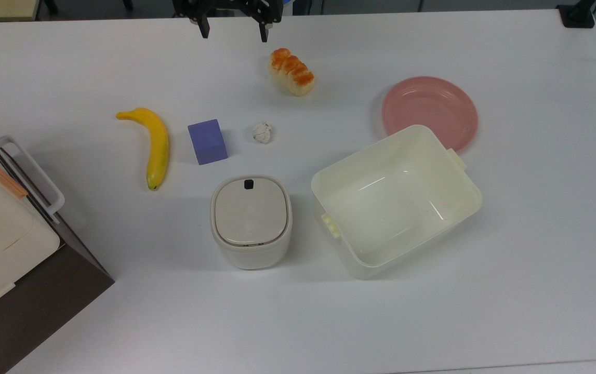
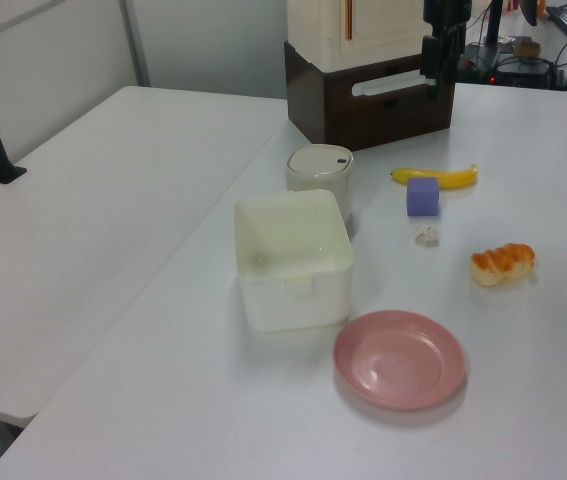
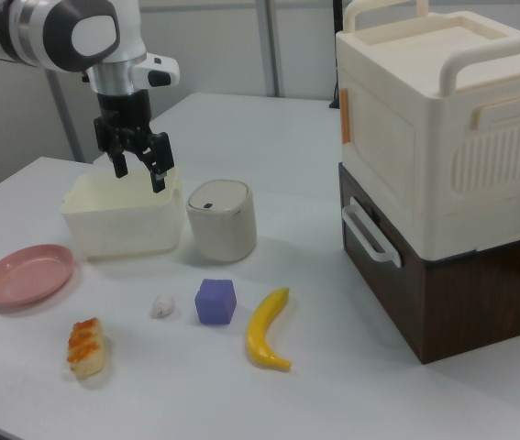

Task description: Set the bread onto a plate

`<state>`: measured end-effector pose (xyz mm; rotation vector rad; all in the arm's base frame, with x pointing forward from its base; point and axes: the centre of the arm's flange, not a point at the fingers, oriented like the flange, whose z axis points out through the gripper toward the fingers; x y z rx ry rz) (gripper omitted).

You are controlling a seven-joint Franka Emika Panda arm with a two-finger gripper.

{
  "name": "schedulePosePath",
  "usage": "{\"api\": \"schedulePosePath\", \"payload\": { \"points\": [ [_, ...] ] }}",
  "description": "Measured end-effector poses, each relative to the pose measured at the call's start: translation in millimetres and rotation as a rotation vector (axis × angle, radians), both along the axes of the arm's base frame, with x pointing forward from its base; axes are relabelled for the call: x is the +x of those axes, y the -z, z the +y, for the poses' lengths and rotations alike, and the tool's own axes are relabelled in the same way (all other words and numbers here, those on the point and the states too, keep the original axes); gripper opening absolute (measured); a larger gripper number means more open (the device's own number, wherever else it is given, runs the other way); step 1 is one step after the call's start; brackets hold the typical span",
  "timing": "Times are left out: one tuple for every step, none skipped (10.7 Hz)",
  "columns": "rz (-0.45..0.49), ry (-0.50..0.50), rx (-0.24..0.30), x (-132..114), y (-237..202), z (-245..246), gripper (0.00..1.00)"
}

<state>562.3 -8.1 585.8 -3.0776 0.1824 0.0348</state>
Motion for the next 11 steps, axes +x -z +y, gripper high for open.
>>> {"api": "schedulePosePath", "payload": {
  "points": [
    [0.0, 0.0, 0.0, 0.0, 0.0, 0.0, 0.97],
    [0.0, -0.001, 0.0, 0.0, 0.1, 0.2, 0.96],
    [0.0, -0.003, 0.0, 0.0, 0.2, 0.9, 0.96],
    [0.001, -0.005, 0.0, 0.0, 0.7, 2.3, 0.94],
    [0.002, -0.007, 0.0, 0.1, 1.2, 3.4, 0.92],
    [0.003, -0.007, 0.0, 0.1, 1.4, 3.4, 0.92],
    [0.003, -0.007, 0.0, 0.2, 1.4, 3.5, 0.92],
    [0.003, -0.009, 0.0, 0.2, 1.4, 3.5, 0.9],
    [0.002, -0.017, 0.0, 0.2, 1.4, 3.5, 0.9],
    [0.002, -0.026, 0.0, 0.2, 1.5, 3.5, 0.86],
    [0.002, -0.029, 0.0, 0.2, 1.5, 3.5, 0.82]
  ]
}}
